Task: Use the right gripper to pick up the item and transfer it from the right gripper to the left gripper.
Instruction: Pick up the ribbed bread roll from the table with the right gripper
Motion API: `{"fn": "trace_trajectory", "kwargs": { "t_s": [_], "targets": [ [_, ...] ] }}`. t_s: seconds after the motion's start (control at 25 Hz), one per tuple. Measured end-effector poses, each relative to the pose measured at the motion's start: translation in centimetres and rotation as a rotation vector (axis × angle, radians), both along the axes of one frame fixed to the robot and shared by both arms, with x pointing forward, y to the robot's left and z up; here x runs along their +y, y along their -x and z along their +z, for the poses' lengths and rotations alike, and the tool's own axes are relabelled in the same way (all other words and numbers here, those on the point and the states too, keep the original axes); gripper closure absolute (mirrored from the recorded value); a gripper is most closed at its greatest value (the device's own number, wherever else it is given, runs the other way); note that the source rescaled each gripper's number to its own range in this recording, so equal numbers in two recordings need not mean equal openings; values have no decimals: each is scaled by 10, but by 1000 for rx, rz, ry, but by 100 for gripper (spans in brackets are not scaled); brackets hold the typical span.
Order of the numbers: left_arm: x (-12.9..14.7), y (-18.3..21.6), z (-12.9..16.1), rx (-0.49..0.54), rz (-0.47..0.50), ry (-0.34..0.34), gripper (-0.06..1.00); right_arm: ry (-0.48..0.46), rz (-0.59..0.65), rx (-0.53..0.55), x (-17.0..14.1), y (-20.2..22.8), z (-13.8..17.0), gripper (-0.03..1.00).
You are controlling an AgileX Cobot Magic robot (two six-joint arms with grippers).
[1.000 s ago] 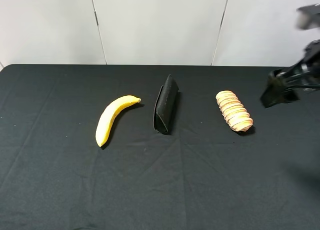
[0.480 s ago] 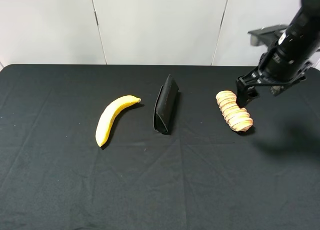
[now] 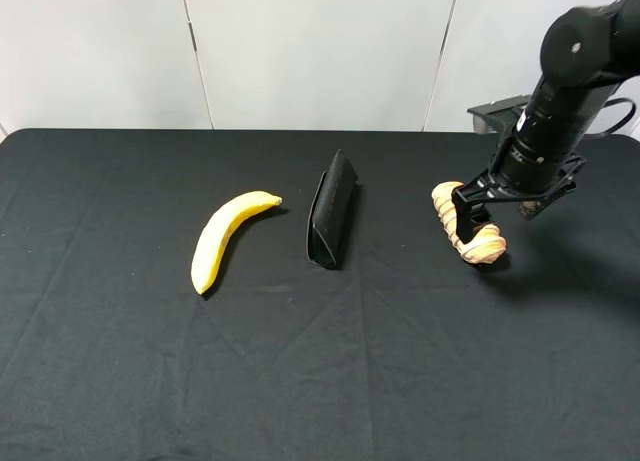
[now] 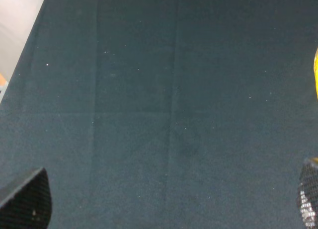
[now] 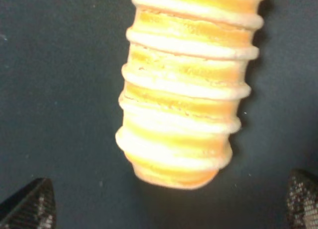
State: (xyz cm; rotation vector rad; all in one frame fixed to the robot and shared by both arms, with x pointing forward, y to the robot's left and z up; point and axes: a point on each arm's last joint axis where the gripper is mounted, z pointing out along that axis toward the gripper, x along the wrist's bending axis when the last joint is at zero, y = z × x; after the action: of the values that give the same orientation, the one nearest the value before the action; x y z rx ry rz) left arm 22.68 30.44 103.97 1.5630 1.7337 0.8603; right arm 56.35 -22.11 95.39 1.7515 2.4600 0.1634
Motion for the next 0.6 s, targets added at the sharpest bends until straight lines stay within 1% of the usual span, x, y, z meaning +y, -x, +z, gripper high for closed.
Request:
{"fn": "trace_trajectory", "kwargs": {
  "t_s": [0.36, 0.6],
  "targets": [
    [0, 0, 0, 0, 0, 0, -4, 26, 13, 37, 1, -9, -32, -3],
    [0, 0, 0, 0, 0, 0, -4, 46, 30, 37, 0, -13, -44, -3]
  ]
}}
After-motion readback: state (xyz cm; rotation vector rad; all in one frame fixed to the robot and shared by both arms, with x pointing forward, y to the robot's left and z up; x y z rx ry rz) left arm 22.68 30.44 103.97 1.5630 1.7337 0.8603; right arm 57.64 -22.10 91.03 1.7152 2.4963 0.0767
